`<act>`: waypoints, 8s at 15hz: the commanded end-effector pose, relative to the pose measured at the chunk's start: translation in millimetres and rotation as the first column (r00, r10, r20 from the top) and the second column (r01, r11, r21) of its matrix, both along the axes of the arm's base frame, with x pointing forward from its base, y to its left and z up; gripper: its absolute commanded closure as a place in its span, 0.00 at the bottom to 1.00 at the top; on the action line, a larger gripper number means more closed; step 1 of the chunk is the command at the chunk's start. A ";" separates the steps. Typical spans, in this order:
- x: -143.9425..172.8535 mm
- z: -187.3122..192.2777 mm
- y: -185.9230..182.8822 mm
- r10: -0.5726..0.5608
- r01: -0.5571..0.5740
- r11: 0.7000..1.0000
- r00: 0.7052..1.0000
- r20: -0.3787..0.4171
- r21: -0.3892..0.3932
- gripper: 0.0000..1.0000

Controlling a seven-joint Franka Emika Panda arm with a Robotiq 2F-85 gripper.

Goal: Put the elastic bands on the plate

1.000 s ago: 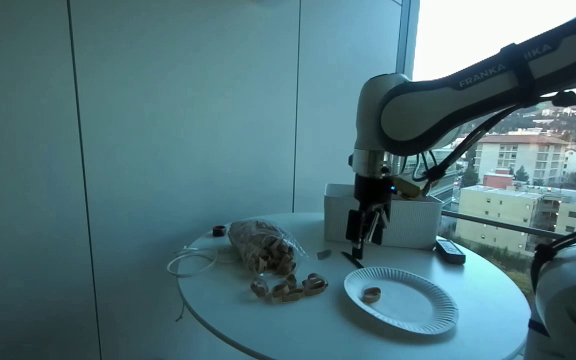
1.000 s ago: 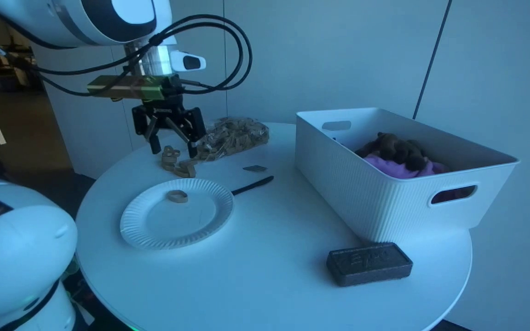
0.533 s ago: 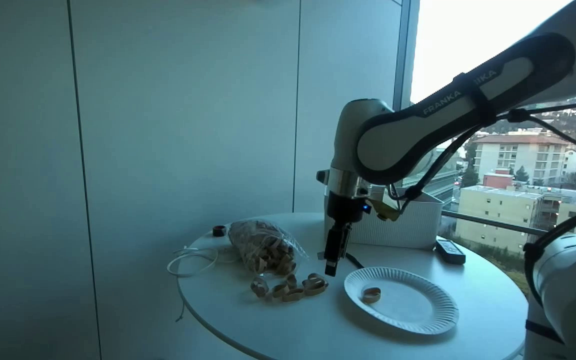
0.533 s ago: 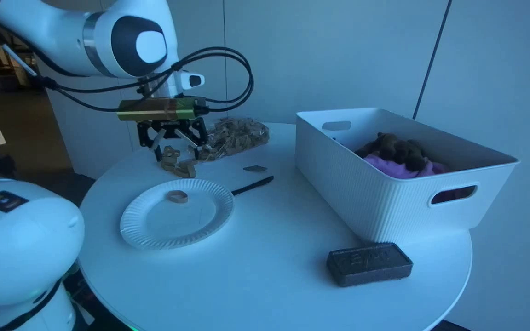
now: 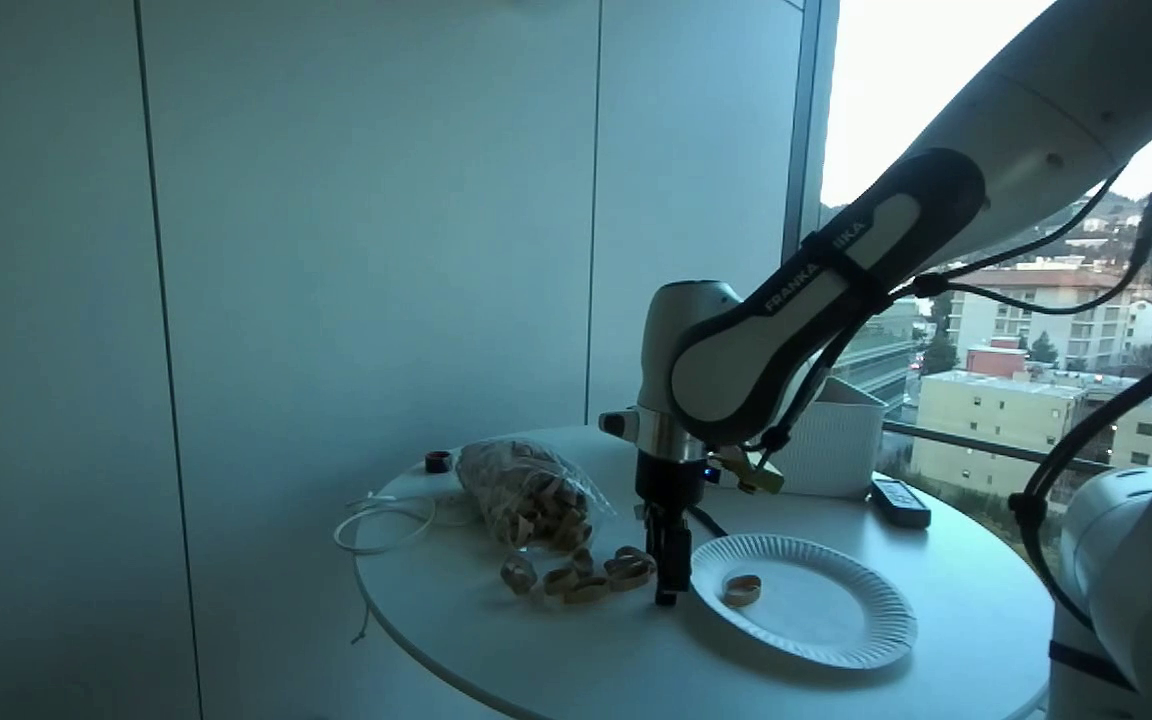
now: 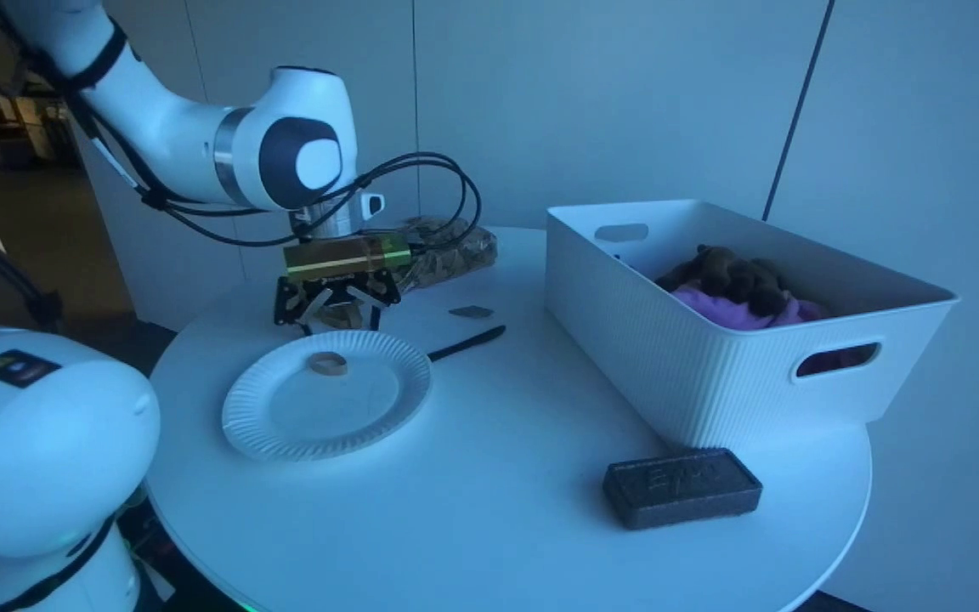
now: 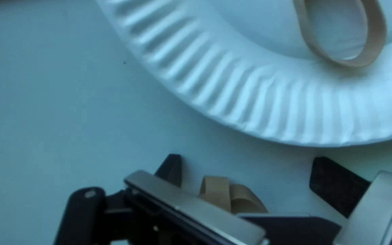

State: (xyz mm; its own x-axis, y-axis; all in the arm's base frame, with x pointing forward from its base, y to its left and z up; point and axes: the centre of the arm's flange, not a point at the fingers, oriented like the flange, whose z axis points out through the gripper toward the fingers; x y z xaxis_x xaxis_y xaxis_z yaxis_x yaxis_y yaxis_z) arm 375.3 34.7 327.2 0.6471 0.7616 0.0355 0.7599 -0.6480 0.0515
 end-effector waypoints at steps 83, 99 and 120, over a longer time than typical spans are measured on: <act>0.1 18.3 90.0 0.421 -0.399 0.907 0.859 0.291 -0.133 0.00; 40.7 24.3 50.4 0.246 -0.148 0.958 0.864 0.439 -0.245 0.00; 14.6 17.2 79.0 0.274 -0.249 0.962 0.890 0.364 -0.115 0.83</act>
State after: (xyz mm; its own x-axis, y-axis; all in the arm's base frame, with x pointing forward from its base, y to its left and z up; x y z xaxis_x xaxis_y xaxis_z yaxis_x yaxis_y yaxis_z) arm 396.8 119.6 338.9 0.3671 0.9133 0.1762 0.7948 -0.4064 0.4507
